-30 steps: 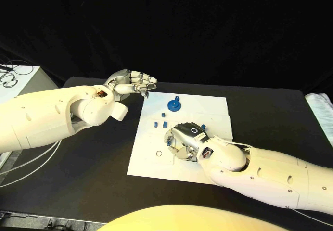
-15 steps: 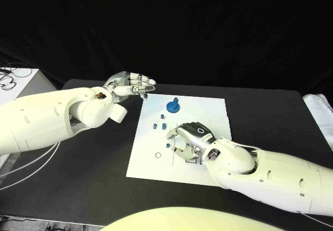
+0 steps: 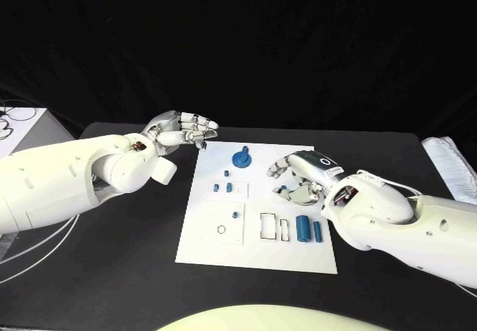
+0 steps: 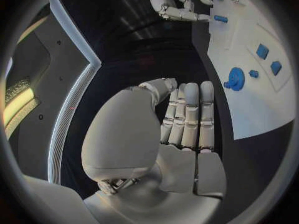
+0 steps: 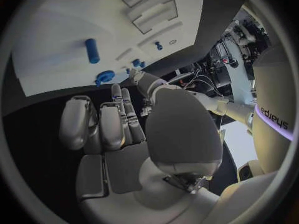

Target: Assemble the parts on the task board

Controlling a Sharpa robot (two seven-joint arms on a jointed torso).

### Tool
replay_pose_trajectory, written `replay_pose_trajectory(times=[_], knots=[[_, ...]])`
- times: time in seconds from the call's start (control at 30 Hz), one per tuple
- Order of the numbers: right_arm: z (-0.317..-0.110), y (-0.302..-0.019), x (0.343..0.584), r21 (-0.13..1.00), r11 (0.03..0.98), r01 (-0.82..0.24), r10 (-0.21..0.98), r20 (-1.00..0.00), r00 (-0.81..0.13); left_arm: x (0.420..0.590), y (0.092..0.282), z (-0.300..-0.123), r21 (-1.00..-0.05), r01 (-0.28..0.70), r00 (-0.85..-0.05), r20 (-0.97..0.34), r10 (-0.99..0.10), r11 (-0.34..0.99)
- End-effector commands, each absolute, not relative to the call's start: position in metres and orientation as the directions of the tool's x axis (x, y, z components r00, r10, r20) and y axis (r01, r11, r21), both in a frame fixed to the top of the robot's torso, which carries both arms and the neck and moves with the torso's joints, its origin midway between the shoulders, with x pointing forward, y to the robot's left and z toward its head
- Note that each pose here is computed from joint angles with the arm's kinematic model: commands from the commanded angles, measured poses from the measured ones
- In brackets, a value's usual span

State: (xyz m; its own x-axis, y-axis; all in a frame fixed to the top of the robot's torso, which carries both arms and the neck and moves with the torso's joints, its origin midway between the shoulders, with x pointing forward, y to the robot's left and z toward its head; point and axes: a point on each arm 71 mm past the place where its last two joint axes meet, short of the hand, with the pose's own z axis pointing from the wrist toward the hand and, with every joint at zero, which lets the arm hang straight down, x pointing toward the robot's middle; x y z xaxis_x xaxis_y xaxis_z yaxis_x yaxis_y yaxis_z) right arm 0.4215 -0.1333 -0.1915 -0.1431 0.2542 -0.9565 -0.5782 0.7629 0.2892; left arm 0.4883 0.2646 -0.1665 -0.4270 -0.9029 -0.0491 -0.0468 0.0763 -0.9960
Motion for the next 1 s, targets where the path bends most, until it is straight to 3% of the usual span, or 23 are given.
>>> replay_pose_trajectory(times=[0.03,0.37,1.0], knots=[[-0.192,-0.143,0.425,0.317,0.773,-0.55,0.21,-0.945,-0.249,0.487,0.261,-0.165,-0.998,-0.036,-0.449,-0.037,-0.893,0.06],[-0.191,-0.163,0.443,0.219,0.821,-0.528,0.104,-0.965,-0.239,0.486,0.261,-0.165,-0.998,-0.037,-0.452,-0.035,-0.891,0.058],[-0.211,-0.145,0.447,0.204,0.815,-0.542,0.058,-0.96,-0.274,0.486,0.261,-0.165,-0.998,-0.038,-0.451,-0.036,-0.892,0.059]])
